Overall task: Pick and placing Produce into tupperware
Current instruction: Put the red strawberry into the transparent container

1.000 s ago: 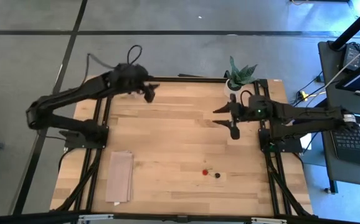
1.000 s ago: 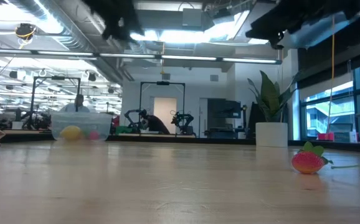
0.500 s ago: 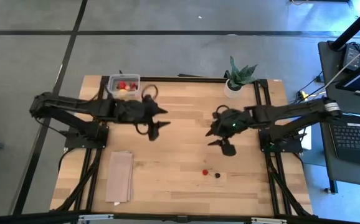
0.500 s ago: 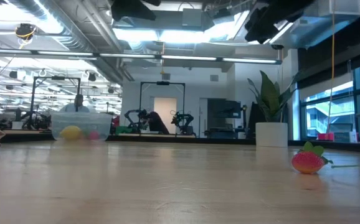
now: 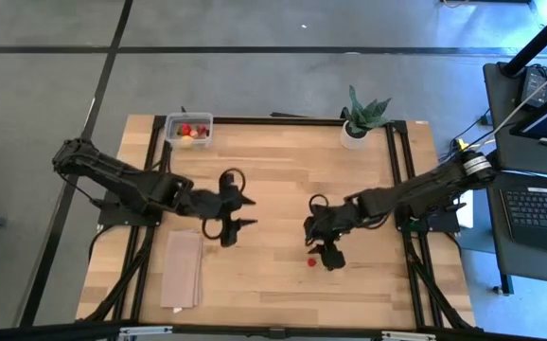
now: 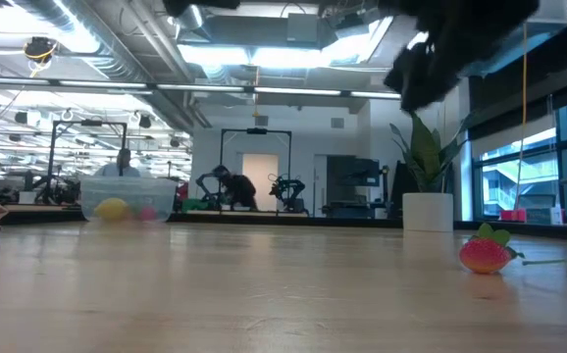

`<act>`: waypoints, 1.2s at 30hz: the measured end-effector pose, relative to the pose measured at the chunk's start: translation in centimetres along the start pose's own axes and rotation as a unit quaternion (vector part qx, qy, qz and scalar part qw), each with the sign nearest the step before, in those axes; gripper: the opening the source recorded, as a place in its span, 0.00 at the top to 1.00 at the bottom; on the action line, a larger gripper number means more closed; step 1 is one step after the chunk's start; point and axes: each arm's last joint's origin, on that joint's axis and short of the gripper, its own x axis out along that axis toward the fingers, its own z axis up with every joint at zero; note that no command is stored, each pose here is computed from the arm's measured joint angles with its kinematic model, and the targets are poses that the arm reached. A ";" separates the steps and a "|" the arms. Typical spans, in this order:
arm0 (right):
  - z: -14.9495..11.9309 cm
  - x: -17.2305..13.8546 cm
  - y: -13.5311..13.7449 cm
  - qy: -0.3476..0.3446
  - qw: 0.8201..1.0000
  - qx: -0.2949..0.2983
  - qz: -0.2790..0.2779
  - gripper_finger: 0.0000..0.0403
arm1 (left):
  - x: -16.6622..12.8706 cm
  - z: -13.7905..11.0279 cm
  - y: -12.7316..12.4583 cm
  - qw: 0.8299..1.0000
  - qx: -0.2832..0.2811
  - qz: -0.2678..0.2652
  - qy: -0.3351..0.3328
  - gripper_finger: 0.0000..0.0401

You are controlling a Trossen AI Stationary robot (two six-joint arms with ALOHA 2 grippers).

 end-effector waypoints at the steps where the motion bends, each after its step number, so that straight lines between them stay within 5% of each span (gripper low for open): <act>1: -0.2 0.7 0.1 0.009 1.000 0.008 -0.001 0.51 | -0.1 -0.2 -0.5 1.000 0.005 -0.008 0.001 0.44; 6: -1.1 3.7 0.8 0.044 0.999 0.027 0.003 0.51 | 0.4 -1.3 -2.7 0.999 0.030 -0.032 0.019 0.44; 15: -2.9 6.5 2.4 0.085 0.995 -0.044 -0.019 0.51 | 3.0 -3.5 -5.0 0.997 0.037 -0.018 0.062 0.44; 21: -3.9 7.5 3.3 0.092 0.987 -0.116 -0.058 0.51 | 3.8 -4.1 -5.3 0.998 0.027 0.007 0.064 0.44; 36: -5.1 9.6 2.8 0.122 0.978 -0.128 -0.108 0.51 | 3.7 -3.8 -5.3 0.998 0.020 0.006 0.052 0.44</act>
